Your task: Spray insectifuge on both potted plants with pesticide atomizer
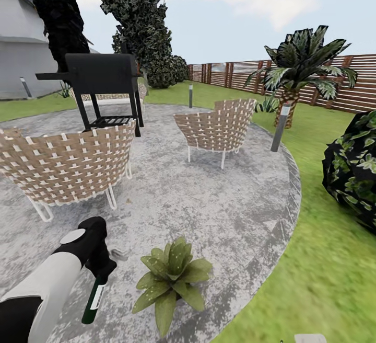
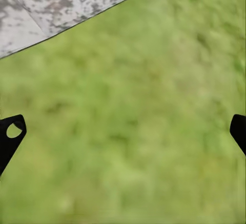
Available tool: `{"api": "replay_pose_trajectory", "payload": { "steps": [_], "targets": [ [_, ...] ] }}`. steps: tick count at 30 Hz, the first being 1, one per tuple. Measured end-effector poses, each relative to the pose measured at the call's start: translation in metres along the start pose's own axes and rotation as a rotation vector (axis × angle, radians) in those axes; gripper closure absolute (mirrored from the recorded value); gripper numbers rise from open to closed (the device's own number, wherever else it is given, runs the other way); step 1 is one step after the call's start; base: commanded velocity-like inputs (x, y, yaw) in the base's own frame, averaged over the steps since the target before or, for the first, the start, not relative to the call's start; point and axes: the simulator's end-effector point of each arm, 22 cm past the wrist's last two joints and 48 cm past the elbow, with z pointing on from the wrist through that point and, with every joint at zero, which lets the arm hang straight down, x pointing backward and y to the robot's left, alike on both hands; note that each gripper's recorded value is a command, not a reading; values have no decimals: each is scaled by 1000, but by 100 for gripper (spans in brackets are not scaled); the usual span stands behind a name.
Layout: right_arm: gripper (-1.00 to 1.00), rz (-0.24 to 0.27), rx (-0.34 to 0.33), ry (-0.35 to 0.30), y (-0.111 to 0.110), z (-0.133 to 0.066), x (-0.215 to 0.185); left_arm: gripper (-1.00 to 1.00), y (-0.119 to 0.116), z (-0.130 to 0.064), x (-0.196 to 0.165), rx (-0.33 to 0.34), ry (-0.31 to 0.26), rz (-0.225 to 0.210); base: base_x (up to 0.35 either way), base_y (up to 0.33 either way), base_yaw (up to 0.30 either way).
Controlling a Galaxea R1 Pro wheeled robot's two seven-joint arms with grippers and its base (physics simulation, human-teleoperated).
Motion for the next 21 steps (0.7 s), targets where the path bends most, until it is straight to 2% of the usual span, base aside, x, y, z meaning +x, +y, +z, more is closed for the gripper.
{"api": "replay_pose_trajectory", "payload": {
  "steps": [6, 16, 21],
  "targets": [
    [-100, 0, 0, 0, 0, 0, 0, 100, 5, 2, 5, -2, 3, -9, 1, 0, 28],
    [-100, 1, 0, -3, 0, 0, -1, 100, 2, 1, 3, -1, -2, -11, 3, -1, 257],
    [-100, 1, 0, -4, 0, 0, -2, 100, 2, 1, 3, -2, -2, -10, 81, -148, 271]
  ]
}}
